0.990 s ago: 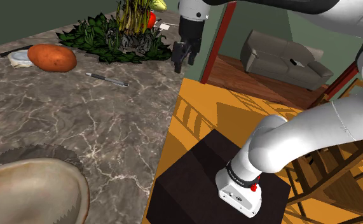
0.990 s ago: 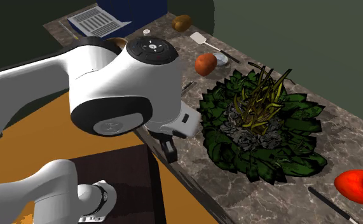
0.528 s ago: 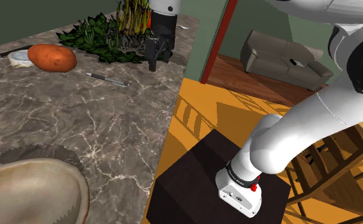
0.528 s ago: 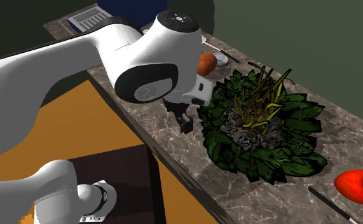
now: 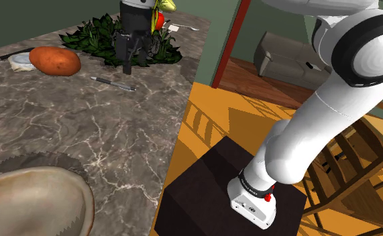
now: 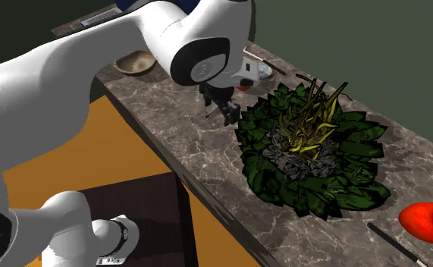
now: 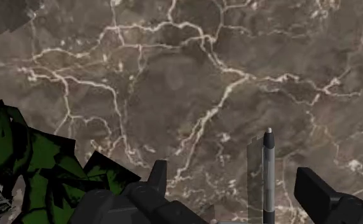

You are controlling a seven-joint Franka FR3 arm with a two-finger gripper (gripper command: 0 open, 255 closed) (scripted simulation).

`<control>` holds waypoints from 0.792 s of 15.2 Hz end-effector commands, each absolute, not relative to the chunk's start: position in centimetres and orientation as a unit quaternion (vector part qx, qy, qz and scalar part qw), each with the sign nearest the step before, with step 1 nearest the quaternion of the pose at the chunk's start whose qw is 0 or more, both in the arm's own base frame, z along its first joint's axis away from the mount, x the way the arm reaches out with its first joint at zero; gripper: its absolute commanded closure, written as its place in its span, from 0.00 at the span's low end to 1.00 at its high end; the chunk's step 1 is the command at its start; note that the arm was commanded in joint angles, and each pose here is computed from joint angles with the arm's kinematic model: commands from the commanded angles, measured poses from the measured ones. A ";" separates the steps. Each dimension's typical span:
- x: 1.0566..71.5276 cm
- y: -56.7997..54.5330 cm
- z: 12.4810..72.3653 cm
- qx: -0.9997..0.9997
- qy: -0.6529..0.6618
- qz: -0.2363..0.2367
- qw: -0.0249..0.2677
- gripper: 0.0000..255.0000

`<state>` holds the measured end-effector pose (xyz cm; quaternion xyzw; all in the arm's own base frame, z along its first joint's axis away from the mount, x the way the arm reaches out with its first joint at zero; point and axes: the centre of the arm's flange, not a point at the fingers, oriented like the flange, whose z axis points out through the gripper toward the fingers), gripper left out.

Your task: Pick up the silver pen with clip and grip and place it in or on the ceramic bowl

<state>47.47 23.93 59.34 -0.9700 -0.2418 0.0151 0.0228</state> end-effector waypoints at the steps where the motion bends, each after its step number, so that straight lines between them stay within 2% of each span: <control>1: 48.4 26.4 59.2 -0.964 -0.262 0.013 0.030 0.00; 4: 49.3 29.3 59.3 -0.957 -0.287 0.011 0.038 0.00; 12: 49.1 29.6 55.3 -0.957 -0.287 0.011 0.038 0.00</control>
